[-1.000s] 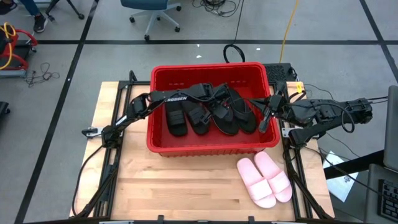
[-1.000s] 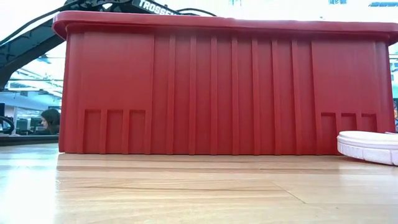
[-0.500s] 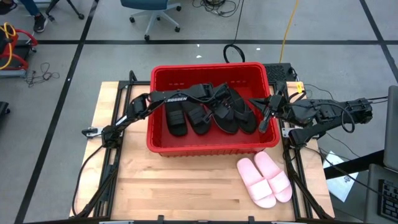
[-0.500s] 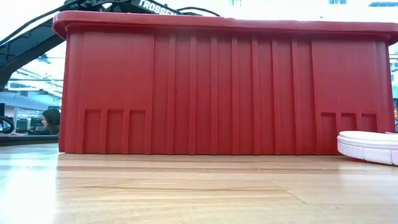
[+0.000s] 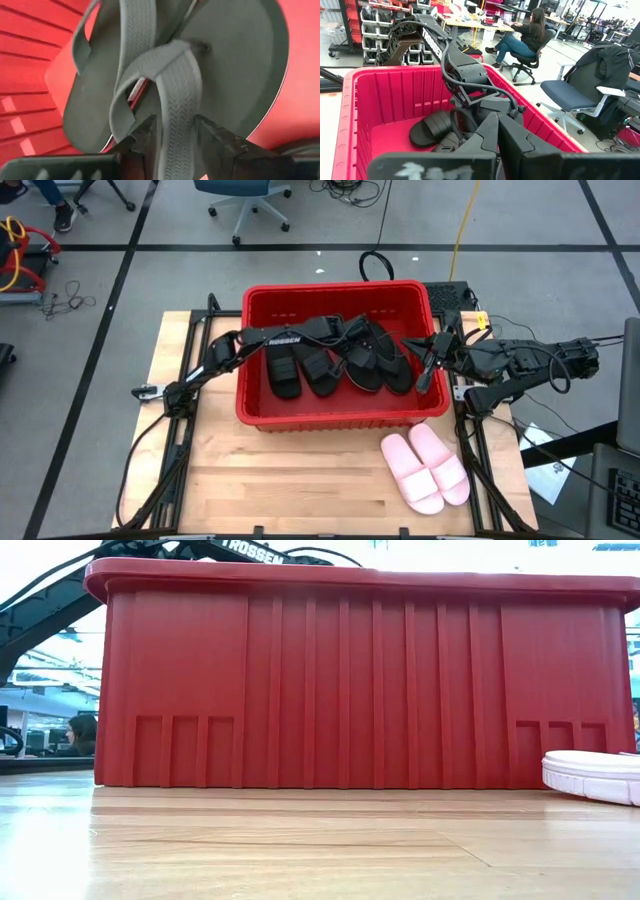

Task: Pick and place slides into bin
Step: Put the black slipper into the red red container, then put the right pink slide into the red container

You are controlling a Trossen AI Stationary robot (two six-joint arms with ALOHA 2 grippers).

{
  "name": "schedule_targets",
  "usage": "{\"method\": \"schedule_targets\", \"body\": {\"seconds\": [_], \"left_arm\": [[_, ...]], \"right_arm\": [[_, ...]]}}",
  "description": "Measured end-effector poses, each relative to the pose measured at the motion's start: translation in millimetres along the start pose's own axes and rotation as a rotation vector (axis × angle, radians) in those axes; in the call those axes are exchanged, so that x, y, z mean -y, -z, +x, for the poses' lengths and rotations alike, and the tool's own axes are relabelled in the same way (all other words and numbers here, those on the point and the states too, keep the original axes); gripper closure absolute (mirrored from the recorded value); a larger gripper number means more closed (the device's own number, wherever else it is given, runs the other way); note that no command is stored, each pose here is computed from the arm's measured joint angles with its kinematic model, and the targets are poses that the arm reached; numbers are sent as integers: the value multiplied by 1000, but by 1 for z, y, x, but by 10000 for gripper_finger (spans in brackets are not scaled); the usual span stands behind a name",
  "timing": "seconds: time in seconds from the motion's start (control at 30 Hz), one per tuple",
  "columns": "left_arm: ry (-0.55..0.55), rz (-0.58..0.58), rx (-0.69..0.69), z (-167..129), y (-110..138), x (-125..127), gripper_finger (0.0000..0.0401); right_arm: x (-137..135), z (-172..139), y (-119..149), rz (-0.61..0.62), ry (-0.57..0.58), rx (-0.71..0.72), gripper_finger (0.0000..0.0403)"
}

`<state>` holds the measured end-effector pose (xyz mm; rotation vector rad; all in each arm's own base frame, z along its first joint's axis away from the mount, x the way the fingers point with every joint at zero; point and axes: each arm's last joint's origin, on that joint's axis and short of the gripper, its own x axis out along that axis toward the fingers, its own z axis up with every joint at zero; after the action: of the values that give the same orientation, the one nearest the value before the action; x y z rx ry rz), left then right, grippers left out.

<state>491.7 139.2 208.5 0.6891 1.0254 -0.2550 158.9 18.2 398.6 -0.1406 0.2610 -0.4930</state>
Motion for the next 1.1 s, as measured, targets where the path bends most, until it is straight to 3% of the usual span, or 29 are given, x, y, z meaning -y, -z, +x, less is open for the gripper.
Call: {"method": "schedule_targets", "body": {"seconds": [0.33, 0.5, 0.73, 1.1], "left_arm": [[19, -93, -29, -14, -9, 8, 272], [5, -156, -18, -36, -12, 6, 272], [-63, -251, 58, -93, -23, 1, 272], [-148, -388, 177, -201, -50, 28, 272]], "right_arm": [[0, 0, 0, 0, 0, 0, 403], [2, -2, 0, -5, -4, 5, 403], [7, -12, -1, -15, -63, 32, 403], [-3, -30, 6, -223, -225, 23, 403]]}}
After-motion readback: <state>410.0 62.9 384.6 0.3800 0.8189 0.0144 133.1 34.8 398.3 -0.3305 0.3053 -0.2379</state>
